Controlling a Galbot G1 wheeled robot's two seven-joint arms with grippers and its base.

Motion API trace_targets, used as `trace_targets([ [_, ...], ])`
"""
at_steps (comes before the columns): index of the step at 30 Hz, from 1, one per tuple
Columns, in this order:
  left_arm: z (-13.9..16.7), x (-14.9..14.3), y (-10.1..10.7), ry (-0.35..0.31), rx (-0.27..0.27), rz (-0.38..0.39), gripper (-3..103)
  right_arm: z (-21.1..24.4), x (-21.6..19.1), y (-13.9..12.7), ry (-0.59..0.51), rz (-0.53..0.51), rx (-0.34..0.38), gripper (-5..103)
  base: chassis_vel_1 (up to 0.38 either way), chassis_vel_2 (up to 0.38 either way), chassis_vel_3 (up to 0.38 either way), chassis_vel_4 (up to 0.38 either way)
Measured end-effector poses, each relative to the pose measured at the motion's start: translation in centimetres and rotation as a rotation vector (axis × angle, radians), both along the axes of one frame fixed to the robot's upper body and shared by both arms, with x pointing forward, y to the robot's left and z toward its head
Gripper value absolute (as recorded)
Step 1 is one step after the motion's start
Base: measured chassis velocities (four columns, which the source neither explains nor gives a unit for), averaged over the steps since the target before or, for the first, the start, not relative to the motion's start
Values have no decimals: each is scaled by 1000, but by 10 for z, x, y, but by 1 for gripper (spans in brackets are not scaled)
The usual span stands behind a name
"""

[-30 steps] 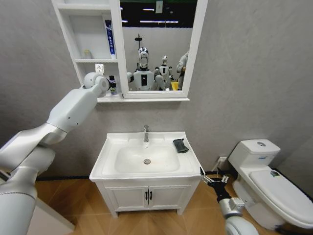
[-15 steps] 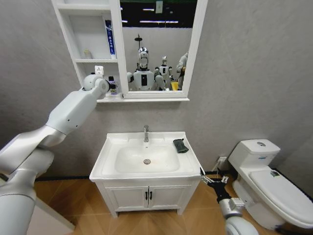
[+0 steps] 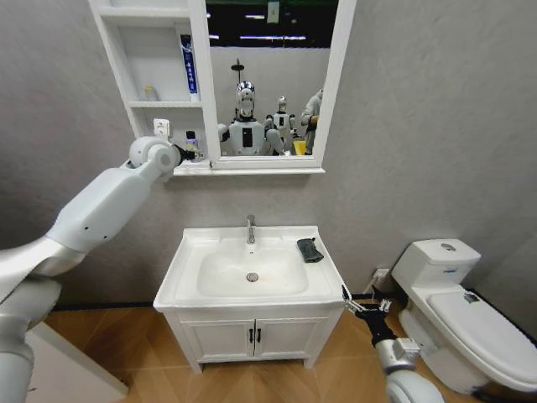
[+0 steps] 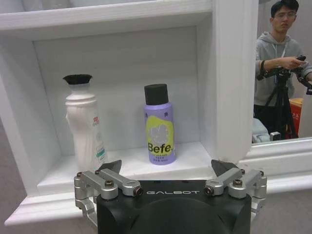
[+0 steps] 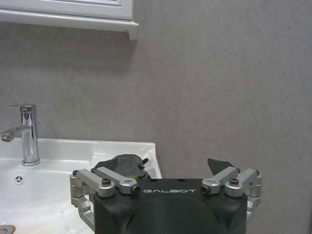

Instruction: Move facial cleanser and shampoo from washbasin to cabinet, then wipe washbasin with towel.

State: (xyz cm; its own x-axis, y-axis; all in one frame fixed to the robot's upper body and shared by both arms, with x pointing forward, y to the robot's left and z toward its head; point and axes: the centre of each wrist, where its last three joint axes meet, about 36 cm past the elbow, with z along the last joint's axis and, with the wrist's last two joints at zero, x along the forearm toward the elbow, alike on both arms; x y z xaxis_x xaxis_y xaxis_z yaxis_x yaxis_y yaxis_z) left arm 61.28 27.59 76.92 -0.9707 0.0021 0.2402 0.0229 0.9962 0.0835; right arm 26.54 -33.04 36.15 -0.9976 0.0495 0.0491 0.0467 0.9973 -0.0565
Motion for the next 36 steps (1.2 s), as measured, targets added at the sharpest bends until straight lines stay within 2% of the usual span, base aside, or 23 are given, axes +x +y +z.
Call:
trace_targets([
  [1, 0, 0, 0, 0, 0, 0, 100, 0, 0, 0, 0, 0, 0, 100, 0, 0, 0, 0],
  [3, -8, -24, 5, 7, -9, -16, 100, 0, -1, 1, 0, -1, -2, 100, 0, 0, 0, 0],
  [4, -8, -24, 5, 7, -9, -16, 100, 0, -1, 1, 0, -1, -2, 100, 0, 0, 0, 0],
  [7, -34, -66, 17, 10, -5, -63, 100, 0, -3, 0, 3, -7, -4, 100, 0, 0, 0, 0],
  [8, -34, -66, 17, 10, -5, -63, 100, 0, -3, 0, 3, -7, -4, 100, 0, 0, 0, 0],
  [9, -49, -80, 25, -13, 0, -96, 100, 0, -4, -1, 5, -9, -6, 100, 0, 0, 0, 0],
  [11, -80, -102, 44, -74, 41, -131, 100, -2, -3, -3, 6, -20, -8, 100, 0, 0, 0, 0],
  [12, -80, -102, 44, -74, 41, -131, 100, -2, -3, -3, 6, -20, -8, 100, 0, 0, 0, 0],
  [13, -103, -114, 54, -100, 68, -146, 100, -2, -2, -4, 3, -27, -11, 100, 0, 0, 0, 0],
  [14, -103, -114, 54, -100, 68, -146, 100, -2, -2, -4, 3, -27, -11, 100, 0, 0, 0, 0],
  [16, -146, -128, 65, -125, 116, -187, 100, -1, -6, -9, 3, -49, -19, 100, 0, 0, 0, 0],
  [19, -176, -132, 74, -144, 173, -221, 100, -2, -10, -12, -3, -86, -24, 100, 0, 0, 0, 0],
  [21, -203, -139, 83, -144, 183, -210, 100, 1, -7, -13, -7, -111, -18, 100, 0, 0, 0, 0],
  [22, -203, -139, 83, -144, 183, -210, 100, 1, -7, -13, -7, -111, -18, 100, 0, 0, 0, 0],
  [25, -234, -164, 96, -123, 150, -180, 100, 9, 2, -15, 3, -110, -19, 100, 0, 0, 0, 0],
  [30, -254, -190, 107, -109, 118, -139, 100, 12, 7, -19, 8, -105, -32, 100, 0, 0, 0, 0],
  [32, -266, -210, 118, -100, 102, -93, 100, 11, 8, -19, 17, -109, -41, 100, 0, 0, 0, 0],
  [33, -266, -210, 118, -100, 102, -93, 100, 11, 8, -19, 17, -109, -41, 100, 0, 0, 0, 0],
  [35, -276, -236, 135, -99, 97, -29, 100, 8, 10, -20, 20, -115, -73, 100, 0, 0, 0, 0],
  [36, -276, -236, 135, -99, 97, -29, 100, 8, 10, -20, 20, -115, -73, 100, 0, 0, 0, 0],
])
